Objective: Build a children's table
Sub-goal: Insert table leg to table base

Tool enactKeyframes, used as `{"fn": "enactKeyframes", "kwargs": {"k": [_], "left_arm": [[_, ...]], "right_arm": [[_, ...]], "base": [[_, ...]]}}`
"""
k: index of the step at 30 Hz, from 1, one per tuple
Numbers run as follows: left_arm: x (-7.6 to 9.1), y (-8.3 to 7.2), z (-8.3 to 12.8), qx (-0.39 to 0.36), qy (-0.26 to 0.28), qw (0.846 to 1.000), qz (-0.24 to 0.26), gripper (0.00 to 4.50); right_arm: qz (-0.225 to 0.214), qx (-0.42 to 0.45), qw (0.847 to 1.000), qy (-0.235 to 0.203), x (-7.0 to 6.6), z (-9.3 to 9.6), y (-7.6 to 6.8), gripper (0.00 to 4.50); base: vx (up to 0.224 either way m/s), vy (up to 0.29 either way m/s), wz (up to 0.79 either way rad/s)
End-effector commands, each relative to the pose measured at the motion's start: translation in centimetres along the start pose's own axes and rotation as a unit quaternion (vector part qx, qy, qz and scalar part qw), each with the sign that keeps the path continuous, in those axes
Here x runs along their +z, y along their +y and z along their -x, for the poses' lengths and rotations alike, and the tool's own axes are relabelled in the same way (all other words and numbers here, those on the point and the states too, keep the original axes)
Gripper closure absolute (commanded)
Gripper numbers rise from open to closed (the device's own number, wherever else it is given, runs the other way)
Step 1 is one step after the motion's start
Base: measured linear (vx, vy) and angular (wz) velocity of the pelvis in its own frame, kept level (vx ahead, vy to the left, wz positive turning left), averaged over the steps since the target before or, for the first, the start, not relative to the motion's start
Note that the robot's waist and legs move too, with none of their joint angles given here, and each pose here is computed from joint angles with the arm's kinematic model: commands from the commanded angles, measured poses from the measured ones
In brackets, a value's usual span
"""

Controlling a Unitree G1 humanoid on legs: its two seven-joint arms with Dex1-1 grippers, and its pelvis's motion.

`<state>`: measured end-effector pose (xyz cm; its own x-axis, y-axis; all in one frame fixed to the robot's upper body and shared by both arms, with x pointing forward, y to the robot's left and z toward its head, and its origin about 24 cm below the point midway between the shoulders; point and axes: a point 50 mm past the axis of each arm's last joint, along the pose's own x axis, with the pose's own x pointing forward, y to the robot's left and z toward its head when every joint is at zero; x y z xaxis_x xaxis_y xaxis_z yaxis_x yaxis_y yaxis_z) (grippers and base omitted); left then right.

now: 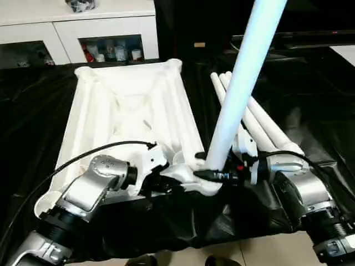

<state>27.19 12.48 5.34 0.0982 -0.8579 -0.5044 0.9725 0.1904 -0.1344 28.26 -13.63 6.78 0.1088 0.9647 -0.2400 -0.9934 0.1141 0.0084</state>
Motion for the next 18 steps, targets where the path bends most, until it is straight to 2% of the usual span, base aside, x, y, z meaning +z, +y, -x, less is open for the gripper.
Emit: {"fn": "enactKeyframes", "kwargs": {"k": [1,7,8,9,14,16,17,18], "left_arm": [[0.2,0.9,1.1,0.035,-0.001,0.999,0.004,4.50],[0.6,1.7,1.2,0.091,-0.022,0.995,0.028,4.50],[1.2,1.9,1.1,0.125,-0.042,0.990,0.048,4.50],[1.2,1.9,1.1,0.125,-0.042,0.990,0.048,4.50],[2.5,1.8,-0.1,0.205,-0.083,0.971,0.094,4.50],[2.7,1.8,-0.3,0.214,-0.086,0.968,0.097,4.50],[2.9,1.7,-1.0,0.241,-0.085,0.962,0.099,4.50],[3.1,1.6,-1.4,0.249,-0.083,0.960,0.097,4.50]], "right_arm": [[-0.043,0.026,0.997,0.063,-3.0,-0.2,1.1,2.52],[-0.034,-0.105,0.993,0.050,-3.1,-0.8,-1.3,2.52],[-0.050,-0.176,0.982,0.041,-3.2,-1.1,-2.5,2.52],[-0.050,-0.176,0.982,0.041,-3.2,-1.1,-2.5,2.52],[-0.122,-0.296,0.947,0.005,-3.8,-2.4,-4.1,2.52],[-0.131,-0.309,0.942,0.002,-3.9,-2.7,-4.3,2.52],[-0.159,-0.342,0.926,-0.006,-4.2,-3.2,-4.6,2.52],[-0.174,-0.355,0.919,-0.009,-4.4,-3.5,-4.7,2.52]], "base": [[0.000,0.000,0.00],[0.000,0.000,0.00],[0.000,0.000,0.00],[-0.056,0.012,-0.14],[-0.022,0.006,-0.06],[0.000,0.000,0.00],[0.000,0.000,0.00],[0.000,0.000,0.00]]}}
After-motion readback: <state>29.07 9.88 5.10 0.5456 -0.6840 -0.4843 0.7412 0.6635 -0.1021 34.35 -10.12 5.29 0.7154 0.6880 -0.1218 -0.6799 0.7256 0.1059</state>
